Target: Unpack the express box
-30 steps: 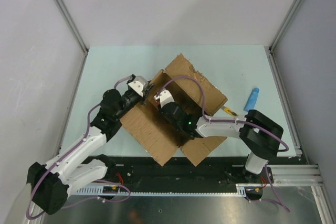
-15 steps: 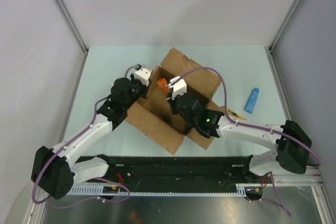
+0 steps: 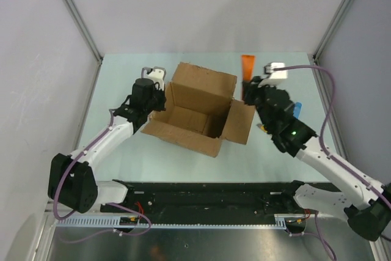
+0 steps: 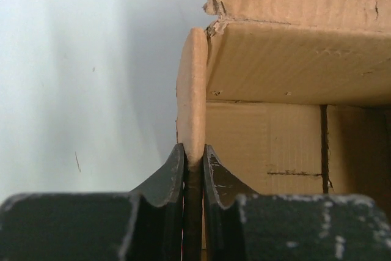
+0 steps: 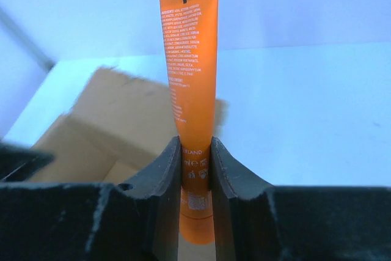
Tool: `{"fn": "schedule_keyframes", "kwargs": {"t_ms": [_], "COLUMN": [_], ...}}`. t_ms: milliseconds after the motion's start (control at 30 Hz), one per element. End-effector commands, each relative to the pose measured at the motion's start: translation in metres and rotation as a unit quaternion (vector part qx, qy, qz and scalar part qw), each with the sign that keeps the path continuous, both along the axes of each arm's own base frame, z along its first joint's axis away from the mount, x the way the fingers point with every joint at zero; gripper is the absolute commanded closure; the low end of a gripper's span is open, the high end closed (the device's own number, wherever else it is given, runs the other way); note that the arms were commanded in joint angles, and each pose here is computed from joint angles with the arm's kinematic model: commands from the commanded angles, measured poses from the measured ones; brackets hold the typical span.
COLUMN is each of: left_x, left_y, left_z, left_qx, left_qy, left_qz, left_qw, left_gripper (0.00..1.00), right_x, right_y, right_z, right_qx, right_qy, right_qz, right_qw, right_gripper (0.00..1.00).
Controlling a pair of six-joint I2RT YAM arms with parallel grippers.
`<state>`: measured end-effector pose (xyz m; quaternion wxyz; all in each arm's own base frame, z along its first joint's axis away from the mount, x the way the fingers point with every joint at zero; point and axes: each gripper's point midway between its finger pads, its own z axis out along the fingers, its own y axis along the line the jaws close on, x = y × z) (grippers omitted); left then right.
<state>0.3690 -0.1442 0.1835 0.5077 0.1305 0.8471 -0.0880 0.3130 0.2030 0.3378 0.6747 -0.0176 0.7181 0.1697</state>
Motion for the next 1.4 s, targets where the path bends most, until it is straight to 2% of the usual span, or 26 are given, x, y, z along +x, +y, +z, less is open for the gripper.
{"fn": "schedule_keyframes", "kwargs": {"t_ms": [0,133,267,467,567,667,800,967,1067,1100,1167,1200,1267,1300,1367], "left_x": [0.004,-0.001,-0.002,-0.002,-0.003,-0.003,-0.004,-0.004,-0.005,-0.005,-0.004,-0.004,-0.004,-0.004,-0.005], "left_y": [0.012,0.03,0.041,0.043,0.043,0.043,0.044,0.042,0.039,0.039,0.039,0.04,0.043,0.044,0.047], "left_z": [0.008,-0.004,-0.012,-0.008,-0.003,0.003,0.011,0.02,0.031,0.033,0.041,0.044,0.055,0.059,0.074], "left_qx": [-0.076,-0.082,-0.095,-0.105,-0.108,-0.108,-0.108,-0.113,-0.117,-0.118,-0.121,-0.122,-0.133,-0.135,-0.142], "left_qy": [0.036,0.058,0.074,0.07,0.066,0.058,0.048,0.037,0.026,0.024,0.015,0.013,0.001,-0.004,-0.021], "left_qz": [0.08,0.126,0.15,0.154,0.151,0.147,0.142,0.132,0.122,0.12,0.118,0.121,0.132,0.135,0.137], "left_qw": [0.993,0.987,0.981,0.98,0.98,0.982,0.983,0.984,0.985,0.985,0.985,0.985,0.982,0.982,0.98], "left_gripper": [0.9,0.91,0.9,0.91,0.87,0.79,0.72,0.65,0.56,0.5,0.46,0.44,0.4,0.37,0.35], "right_x": [0.012,0.024,0.034,0.047,0.057,0.07,0.09,0.109,0.109,0.11,0.108,0.11,0.101,0.101,0.1], "right_y": [-0.06,-0.112,-0.138,-0.166,-0.178,-0.189,-0.198,-0.2,-0.199,-0.197,-0.197,-0.196,-0.197,-0.199,-0.199], "right_z": [-0.009,-0.054,-0.105,-0.178,-0.203,-0.228,-0.254,-0.259,-0.264,-0.263,-0.263,-0.26,-0.261,-0.256,-0.24], "right_qx": [0.032,0.023,0.05,0.046,0.033,0.027,0.016,0.026,0.022,0.024,0.023,0.025,0.018,0.019,0.022], "right_qy": [0.046,0.116,0.179,0.251,0.267,0.286,0.29,0.296,0.313,0.314,0.322,0.319,0.338,0.335,0.323], "right_qz": [-0.092,-0.165,-0.194,-0.236,-0.252,-0.261,-0.257,-0.244,-0.24,-0.236,-0.236,-0.233,-0.238,-0.241,-0.24], "right_qw": [0.994,0.979,0.963,0.938,0.929,0.922,0.922,0.923,0.919,0.919,0.917,0.918,0.91,0.911,0.915], "right_gripper": [0.84,0.85,0.86,0.87,0.87,0.85,0.84,0.83,0.77,0.68,0.56,0.46,0.38,0.31,0.27]}}
